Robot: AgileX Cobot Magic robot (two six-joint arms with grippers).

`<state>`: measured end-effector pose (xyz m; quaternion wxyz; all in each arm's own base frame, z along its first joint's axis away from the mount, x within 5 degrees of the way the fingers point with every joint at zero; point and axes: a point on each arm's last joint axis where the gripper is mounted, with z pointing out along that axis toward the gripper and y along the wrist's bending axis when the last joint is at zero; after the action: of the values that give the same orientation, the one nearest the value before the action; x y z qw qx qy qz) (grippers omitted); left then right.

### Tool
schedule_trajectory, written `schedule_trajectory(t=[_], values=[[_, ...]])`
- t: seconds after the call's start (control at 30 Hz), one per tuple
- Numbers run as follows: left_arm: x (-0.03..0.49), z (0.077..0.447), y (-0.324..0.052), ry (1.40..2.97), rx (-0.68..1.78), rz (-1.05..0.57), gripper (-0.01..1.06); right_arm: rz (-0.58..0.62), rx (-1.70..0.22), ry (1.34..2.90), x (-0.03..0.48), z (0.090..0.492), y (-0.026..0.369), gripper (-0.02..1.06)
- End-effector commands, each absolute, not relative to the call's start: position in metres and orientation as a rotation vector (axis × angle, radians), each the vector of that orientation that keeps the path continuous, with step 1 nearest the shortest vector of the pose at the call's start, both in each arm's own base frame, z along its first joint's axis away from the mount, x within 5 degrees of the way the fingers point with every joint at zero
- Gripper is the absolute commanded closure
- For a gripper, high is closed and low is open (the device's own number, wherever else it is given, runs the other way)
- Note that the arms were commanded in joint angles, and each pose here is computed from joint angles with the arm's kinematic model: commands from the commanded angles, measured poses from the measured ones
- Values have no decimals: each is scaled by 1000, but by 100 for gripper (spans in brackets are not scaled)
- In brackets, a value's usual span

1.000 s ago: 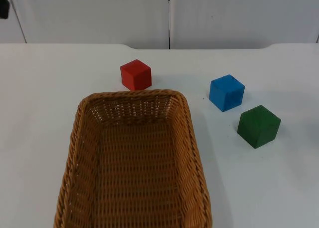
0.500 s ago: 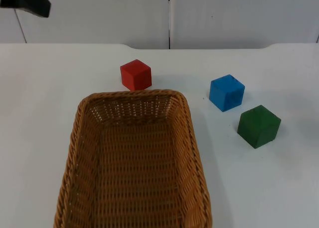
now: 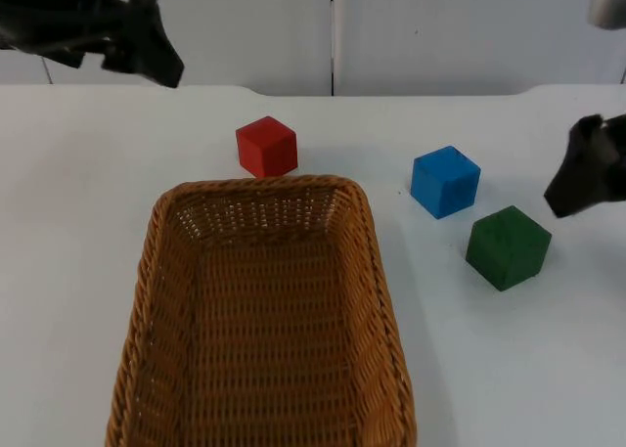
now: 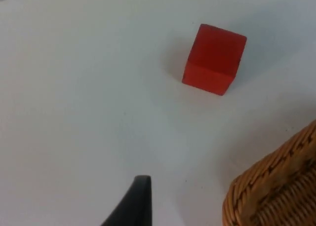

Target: Pick up one cube with each hand and place exactly two cubes into the same basket, leaving the remaining cube outside.

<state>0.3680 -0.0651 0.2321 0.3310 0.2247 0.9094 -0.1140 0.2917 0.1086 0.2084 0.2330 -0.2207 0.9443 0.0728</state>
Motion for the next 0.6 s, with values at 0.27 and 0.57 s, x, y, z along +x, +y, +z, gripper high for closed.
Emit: schedule_trajectory(t=[0.27,0.57], values=[[386,212,-95,2296,730,-223,0,142,-620,2501,313,187,114,-1],[421,192,-107,2314,736,-282,0,130,-628,2517,330,163,120,-1]])
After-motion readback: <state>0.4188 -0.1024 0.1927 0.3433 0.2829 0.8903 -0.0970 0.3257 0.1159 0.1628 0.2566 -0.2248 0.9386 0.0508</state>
